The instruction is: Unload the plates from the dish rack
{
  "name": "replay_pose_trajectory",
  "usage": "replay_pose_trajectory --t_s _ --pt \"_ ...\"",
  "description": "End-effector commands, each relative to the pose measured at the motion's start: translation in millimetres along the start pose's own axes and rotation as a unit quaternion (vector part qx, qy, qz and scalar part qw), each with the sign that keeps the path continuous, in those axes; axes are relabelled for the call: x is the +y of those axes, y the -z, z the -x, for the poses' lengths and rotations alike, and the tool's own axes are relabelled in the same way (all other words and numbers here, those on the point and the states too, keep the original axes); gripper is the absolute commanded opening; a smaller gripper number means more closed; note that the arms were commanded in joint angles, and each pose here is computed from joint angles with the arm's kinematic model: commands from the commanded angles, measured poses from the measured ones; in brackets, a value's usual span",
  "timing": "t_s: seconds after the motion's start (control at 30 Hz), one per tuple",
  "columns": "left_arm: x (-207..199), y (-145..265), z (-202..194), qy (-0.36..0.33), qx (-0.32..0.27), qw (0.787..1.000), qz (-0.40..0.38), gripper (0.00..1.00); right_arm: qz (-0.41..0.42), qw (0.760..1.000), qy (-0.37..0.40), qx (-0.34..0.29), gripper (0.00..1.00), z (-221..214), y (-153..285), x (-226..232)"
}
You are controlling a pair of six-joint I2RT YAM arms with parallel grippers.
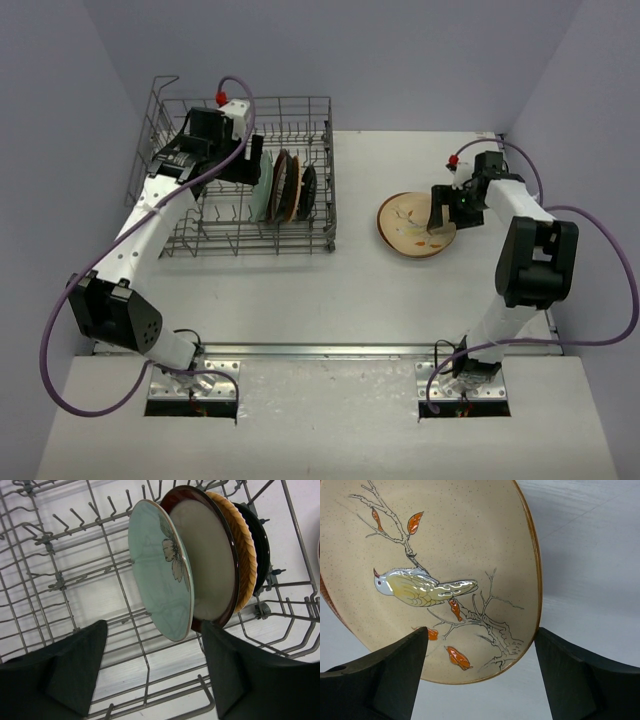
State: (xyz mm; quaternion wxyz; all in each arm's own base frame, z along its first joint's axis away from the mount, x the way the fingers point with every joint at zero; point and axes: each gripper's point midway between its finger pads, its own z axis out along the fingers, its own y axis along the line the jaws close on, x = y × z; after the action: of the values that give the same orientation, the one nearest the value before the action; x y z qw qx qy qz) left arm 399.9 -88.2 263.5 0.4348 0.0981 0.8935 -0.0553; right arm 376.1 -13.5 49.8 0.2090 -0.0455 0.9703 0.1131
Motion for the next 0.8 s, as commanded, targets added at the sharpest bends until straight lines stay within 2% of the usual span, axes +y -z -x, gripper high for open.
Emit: replay_pose_trajectory --t_s 0.0,0.17,0.43,0.6,0.77 --pt "-2.2 -21.7 3.9 0.006 -0.017 1.0 -0.018 0.66 -0.014 0.998 0.019 -0.056 0.89 32.1 41.8 7.8" --pt "-10.2 -33.2 -4.3 0.005 -0.01 0.999 -0.041 0.62 -0.011 0.997 0.016 -0.071 0.99 43.6 61.9 14.7" --pt "-15.4 -32.0 -2.6 0.009 -0.023 0.998 -0.051 0.61 0.008 0.995 0.013 -0.096 0.99 54.5 84.8 28.7" --pt "-29.6 -35.1 -6.2 -0.022 -0.018 0.999 -0.045 0.56 0.004 0.995 0.014 -0.103 0.99 56.3 90.3 28.8" --pt "-28.4 -46.0 -9.1 -0.054 -0.011 0.998 0.019 0.53 -0.022 0.993 -0.014 -0.117 0.99 63.5 101.4 24.1"
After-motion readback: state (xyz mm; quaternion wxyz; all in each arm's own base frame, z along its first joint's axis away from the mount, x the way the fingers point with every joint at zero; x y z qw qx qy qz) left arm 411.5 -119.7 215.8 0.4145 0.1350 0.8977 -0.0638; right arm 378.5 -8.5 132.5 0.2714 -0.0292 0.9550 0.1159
